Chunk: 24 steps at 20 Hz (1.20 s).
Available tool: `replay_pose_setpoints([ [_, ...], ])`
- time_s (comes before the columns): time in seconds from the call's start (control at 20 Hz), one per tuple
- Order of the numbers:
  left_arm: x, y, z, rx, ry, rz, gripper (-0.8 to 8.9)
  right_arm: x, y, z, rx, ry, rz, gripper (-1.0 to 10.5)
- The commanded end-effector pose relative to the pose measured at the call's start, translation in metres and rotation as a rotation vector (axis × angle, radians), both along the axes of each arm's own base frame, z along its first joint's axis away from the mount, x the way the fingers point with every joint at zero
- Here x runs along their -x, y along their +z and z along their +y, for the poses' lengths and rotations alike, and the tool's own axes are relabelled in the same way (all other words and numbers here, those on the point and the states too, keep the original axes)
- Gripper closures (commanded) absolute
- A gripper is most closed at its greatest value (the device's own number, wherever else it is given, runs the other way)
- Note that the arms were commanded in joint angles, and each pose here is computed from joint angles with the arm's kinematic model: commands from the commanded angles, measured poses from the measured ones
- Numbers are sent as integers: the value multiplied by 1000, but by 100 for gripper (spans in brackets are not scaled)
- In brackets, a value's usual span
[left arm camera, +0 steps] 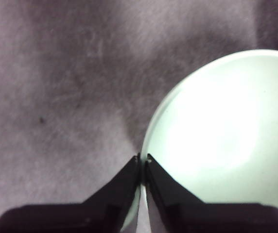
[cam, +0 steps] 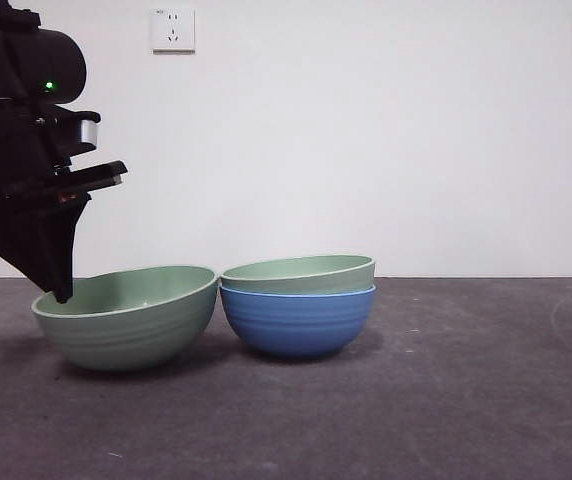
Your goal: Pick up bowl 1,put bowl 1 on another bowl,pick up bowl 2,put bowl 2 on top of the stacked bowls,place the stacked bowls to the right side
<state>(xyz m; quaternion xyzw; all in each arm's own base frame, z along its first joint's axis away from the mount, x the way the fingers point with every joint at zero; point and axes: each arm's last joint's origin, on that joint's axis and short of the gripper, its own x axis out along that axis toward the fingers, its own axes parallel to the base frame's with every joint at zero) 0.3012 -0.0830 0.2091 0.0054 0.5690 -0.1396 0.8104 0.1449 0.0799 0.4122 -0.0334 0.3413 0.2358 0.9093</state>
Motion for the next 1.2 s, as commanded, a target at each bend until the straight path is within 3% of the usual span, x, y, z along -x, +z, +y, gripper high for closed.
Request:
replay_pose_setpoints([
  [0.05, -2, -1, -2, 5, 3, -10, 822, 1, 0, 0, 3, 4, -2, 721],
  [0.45, -1, 61, -5, 20, -14, -76, 822, 2, -2, -1, 16, 5, 22, 721],
  [0.75, 1, 110, -41, 71, -117, -218, 821, 2, -2, -1, 16, 5, 22, 721],
  [1.0, -11, 111, -72, 104, -154, -257, 819, 3, -3, -1, 22, 5, 34, 721],
  [1.2, -32, 93, -97, 87, -188, -205, 819, 5, -6, -2, 38, 5, 63, 721],
])
